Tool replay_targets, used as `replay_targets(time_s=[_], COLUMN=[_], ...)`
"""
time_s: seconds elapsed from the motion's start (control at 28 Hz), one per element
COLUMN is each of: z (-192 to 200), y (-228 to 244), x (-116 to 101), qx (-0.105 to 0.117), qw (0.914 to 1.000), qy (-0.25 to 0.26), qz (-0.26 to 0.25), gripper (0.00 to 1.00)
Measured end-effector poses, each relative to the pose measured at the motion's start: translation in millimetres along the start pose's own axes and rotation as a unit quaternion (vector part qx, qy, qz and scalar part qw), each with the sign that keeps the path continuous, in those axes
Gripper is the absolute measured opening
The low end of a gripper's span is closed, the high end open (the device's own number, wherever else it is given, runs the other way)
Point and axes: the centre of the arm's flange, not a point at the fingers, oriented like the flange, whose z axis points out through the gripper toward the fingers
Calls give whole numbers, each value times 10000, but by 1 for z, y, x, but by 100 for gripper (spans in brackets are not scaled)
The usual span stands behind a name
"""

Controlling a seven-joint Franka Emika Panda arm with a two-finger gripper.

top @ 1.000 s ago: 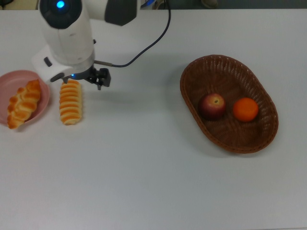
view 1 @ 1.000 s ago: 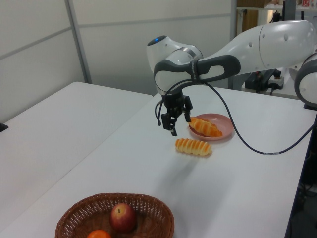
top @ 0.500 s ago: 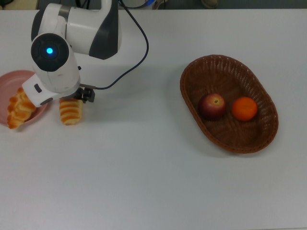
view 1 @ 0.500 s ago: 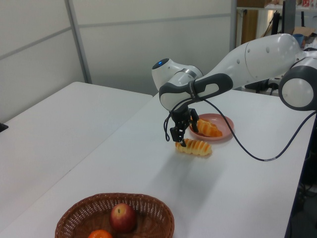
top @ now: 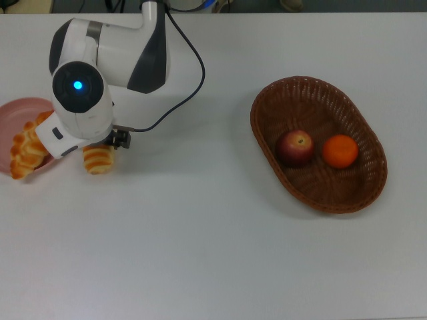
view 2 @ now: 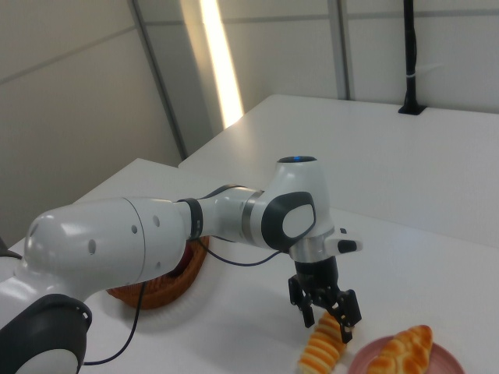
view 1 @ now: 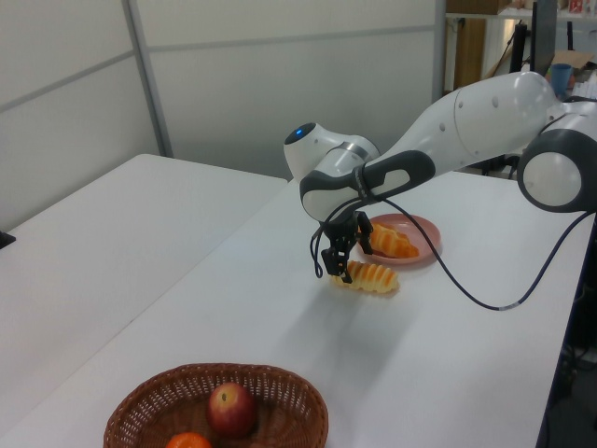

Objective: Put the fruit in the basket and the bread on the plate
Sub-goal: 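Move to the striped bread roll and grasp it, then carry the striped roll onto the pink plate and open the gripper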

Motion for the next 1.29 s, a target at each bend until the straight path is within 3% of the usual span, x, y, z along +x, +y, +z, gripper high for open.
replay_targets(time_s=[0.18, 0.68, 0.93, 1.11, 1.29], z=[6, -2, -23, -53, -75], y=[-4, 3, 12, 25, 76], x=[2, 3, 1, -7, -23], qx=[-69, -61, 143, 339, 450], qw=[10000, 10000, 9996, 9981, 9954], qy=[-19, 53, 229, 449, 640], qz=[-58, -7, 127, 248, 546], gripper=[95, 40, 19, 17, 17])
